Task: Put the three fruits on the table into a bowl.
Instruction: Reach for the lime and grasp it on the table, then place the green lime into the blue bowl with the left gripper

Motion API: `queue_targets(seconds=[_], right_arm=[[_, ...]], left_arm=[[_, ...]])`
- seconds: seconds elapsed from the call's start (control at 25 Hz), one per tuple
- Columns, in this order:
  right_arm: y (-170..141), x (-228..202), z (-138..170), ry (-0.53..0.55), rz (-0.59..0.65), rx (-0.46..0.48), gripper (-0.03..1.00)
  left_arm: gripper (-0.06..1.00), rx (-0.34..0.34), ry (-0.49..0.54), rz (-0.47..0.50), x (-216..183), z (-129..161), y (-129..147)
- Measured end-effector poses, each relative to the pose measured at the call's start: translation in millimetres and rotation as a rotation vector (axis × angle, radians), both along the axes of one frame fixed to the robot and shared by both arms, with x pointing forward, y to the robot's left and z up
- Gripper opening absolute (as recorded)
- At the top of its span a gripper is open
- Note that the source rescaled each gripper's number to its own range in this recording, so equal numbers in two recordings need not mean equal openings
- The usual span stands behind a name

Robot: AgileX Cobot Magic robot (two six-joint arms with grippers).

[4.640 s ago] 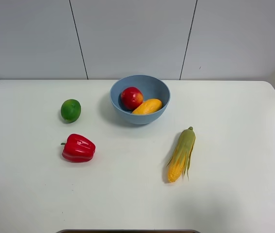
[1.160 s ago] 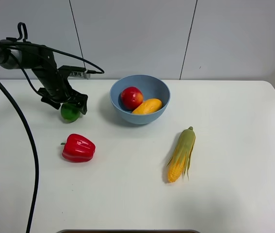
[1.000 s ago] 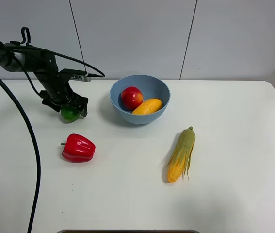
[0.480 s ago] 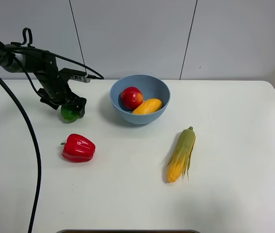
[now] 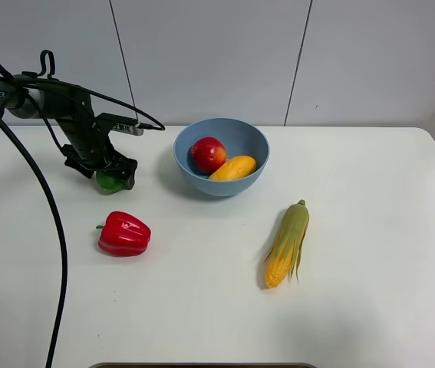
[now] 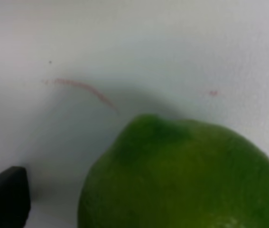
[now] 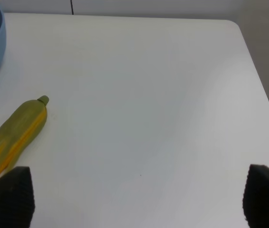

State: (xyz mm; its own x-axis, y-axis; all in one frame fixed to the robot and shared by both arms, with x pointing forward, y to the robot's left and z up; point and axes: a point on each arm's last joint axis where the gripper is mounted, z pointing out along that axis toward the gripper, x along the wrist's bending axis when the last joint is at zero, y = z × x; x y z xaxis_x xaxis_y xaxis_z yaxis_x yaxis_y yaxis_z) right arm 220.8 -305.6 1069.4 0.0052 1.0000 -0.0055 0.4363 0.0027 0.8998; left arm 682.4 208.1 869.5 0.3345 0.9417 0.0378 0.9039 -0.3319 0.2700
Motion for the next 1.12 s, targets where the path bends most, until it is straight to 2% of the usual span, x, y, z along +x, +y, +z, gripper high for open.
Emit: queue_targets(seconds=[0.12,0.2,0.32,0.44,0.52,0.56,1.12], right_arm=[[0.0,0.0,0.0,0.000,0.000,0.000,0.80],[0.0,0.0,0.0,0.000,0.000,0.000,0.80],[0.0,0.0,0.0,0.000,0.000,0.000,0.80],[0.0,0.0,0.0,0.000,0.000,0.000,0.80],[0.0,0.0,0.0,0.000,0.000,0.000,0.80],[0.0,0.0,0.0,0.000,0.000,0.000,0.80],[0.0,0.0,0.0,0.000,0.000,0.000,0.80]], left_arm=[[1.00,0.000,-0.001,0.000,0.2,0.3,-0.1],[0.93,0.000,0.000,0.001,0.2,0.1,0.0],[0.62,-0.005,0.002,0.005,0.0,0.0,-0.4],[0.24,-0.007,0.004,0.006,-0.1,0.0,-0.5],[0.03,-0.006,0.012,0.007,-0.8,-0.6,-0.4],[0.00,-0.006,0.013,0.007,-0.9,-0.5,-0.4],[0.00,-0.004,0.019,0.007,-1.5,-0.7,-0.3]])
